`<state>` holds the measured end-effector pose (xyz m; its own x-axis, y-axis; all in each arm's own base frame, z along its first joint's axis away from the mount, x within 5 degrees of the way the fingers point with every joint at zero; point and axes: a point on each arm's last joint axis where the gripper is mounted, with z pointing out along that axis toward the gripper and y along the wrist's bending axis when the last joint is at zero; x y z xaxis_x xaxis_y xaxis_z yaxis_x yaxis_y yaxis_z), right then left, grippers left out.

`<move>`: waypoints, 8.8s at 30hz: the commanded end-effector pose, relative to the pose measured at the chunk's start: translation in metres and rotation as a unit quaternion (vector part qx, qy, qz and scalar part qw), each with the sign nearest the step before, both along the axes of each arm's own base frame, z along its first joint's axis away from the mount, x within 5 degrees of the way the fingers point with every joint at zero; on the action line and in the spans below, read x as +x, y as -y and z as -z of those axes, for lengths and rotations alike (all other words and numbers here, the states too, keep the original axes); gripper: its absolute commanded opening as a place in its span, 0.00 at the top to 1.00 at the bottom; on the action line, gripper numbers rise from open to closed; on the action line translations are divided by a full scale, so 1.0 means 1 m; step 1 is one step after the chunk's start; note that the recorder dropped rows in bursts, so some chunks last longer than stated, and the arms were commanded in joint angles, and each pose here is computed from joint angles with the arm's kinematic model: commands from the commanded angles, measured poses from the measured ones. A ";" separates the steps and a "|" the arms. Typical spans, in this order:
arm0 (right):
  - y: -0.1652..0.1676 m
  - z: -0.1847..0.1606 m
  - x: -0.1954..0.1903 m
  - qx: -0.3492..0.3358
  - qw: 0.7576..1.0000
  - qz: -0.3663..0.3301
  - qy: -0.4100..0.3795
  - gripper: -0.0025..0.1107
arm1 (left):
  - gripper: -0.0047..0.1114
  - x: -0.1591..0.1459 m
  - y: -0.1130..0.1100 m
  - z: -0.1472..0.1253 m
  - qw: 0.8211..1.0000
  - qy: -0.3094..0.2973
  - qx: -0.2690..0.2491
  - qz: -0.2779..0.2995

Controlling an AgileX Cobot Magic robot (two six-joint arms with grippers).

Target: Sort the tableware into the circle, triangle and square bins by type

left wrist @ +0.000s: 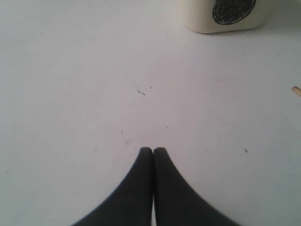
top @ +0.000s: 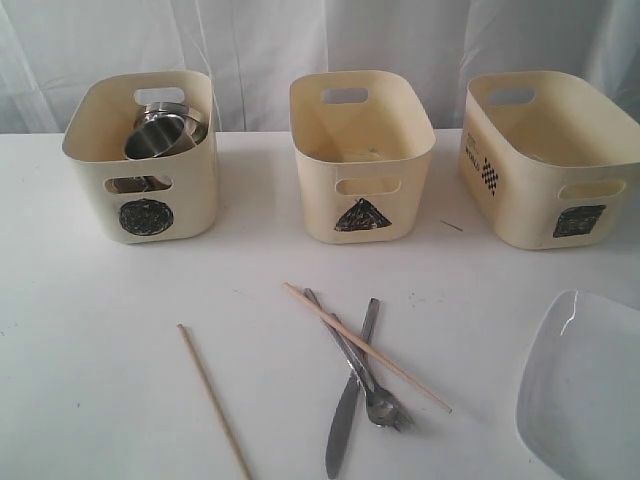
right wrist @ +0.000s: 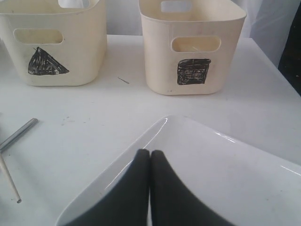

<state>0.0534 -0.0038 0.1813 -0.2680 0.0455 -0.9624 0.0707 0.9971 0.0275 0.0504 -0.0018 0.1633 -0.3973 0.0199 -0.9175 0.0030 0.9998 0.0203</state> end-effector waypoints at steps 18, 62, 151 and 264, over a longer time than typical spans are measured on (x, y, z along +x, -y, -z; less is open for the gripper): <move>0.003 -0.042 0.001 0.260 0.933 0.024 0.248 0.98 | 0.96 0.000 0.000 0.001 1.000 0.000 -0.005 -0.002; -0.064 -0.083 0.176 0.078 0.897 -0.220 -0.375 0.98 | 0.96 0.000 0.000 0.001 1.000 0.000 -0.005 -0.002; -0.115 -0.127 0.367 -0.010 0.955 -0.223 -0.194 0.66 | 0.96 0.000 0.000 0.001 1.000 0.000 -0.005 -0.002; -0.098 -0.155 0.368 -0.002 0.981 -0.162 -0.103 0.98 | 0.96 0.000 0.000 0.001 1.000 0.000 -0.005 -0.002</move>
<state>0.4022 0.0945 0.3453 -0.4977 -0.0947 -0.8622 -0.2605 0.9645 0.0445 0.0503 -0.0017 0.1632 -0.3980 0.0211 -0.9172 0.0030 0.9998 0.0216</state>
